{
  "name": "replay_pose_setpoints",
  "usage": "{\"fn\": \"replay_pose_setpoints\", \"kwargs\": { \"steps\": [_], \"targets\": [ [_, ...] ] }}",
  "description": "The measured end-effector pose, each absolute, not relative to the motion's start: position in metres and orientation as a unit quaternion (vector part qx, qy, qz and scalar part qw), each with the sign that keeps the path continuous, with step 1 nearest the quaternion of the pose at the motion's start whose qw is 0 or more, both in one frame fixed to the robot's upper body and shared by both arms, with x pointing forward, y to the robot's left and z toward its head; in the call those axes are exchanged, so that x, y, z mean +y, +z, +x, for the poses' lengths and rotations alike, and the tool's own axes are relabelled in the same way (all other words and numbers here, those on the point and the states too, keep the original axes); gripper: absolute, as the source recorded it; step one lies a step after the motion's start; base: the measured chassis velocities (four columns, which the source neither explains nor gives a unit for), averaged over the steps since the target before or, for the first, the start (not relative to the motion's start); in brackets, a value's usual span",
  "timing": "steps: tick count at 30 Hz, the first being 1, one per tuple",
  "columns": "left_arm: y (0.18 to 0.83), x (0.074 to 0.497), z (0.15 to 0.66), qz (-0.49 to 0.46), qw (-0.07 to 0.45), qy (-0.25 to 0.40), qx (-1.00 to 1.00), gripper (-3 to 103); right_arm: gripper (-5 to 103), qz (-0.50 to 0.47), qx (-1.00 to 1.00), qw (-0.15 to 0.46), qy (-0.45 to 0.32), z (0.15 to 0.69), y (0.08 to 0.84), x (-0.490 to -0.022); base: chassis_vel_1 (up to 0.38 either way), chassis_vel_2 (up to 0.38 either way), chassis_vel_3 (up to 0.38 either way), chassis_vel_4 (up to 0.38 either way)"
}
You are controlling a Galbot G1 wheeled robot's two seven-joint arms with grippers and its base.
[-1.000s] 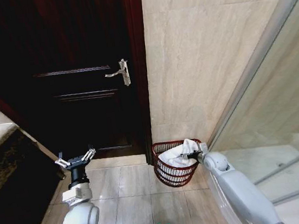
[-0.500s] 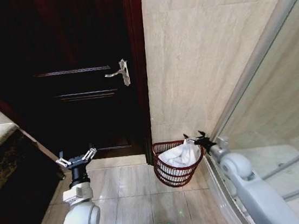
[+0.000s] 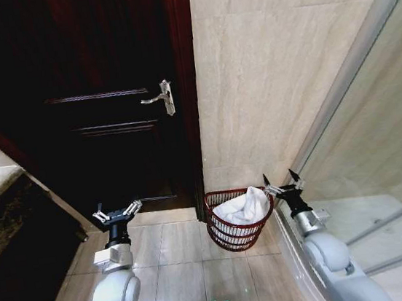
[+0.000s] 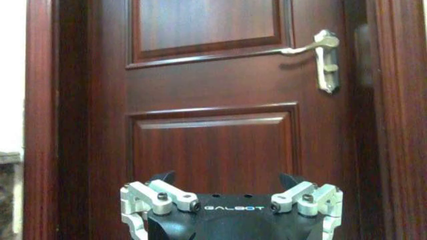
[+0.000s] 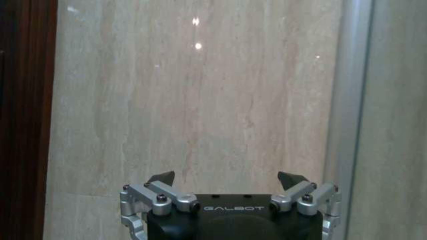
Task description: Discard the used towel into the hamper.
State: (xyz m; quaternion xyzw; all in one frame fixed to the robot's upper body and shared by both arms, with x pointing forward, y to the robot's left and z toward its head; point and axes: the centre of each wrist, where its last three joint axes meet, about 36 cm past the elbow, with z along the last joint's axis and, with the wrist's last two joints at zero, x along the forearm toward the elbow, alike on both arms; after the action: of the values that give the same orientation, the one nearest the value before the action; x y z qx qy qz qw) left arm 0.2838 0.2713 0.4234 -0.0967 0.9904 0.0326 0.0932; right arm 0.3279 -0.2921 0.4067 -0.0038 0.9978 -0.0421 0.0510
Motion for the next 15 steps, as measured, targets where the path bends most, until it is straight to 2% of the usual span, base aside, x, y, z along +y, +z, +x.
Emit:
{"fn": "replay_pose_setpoints", "kwargs": {
  "steps": [15],
  "targets": [
    [0.408, 0.234, 0.273, -0.065, 0.069, 0.012, 0.995, 100, 100, 0.010, 0.999, 0.040, -0.022, 0.311, 0.398, -0.272, 0.000, 0.000, 0.000, 0.000]
  ]
}}
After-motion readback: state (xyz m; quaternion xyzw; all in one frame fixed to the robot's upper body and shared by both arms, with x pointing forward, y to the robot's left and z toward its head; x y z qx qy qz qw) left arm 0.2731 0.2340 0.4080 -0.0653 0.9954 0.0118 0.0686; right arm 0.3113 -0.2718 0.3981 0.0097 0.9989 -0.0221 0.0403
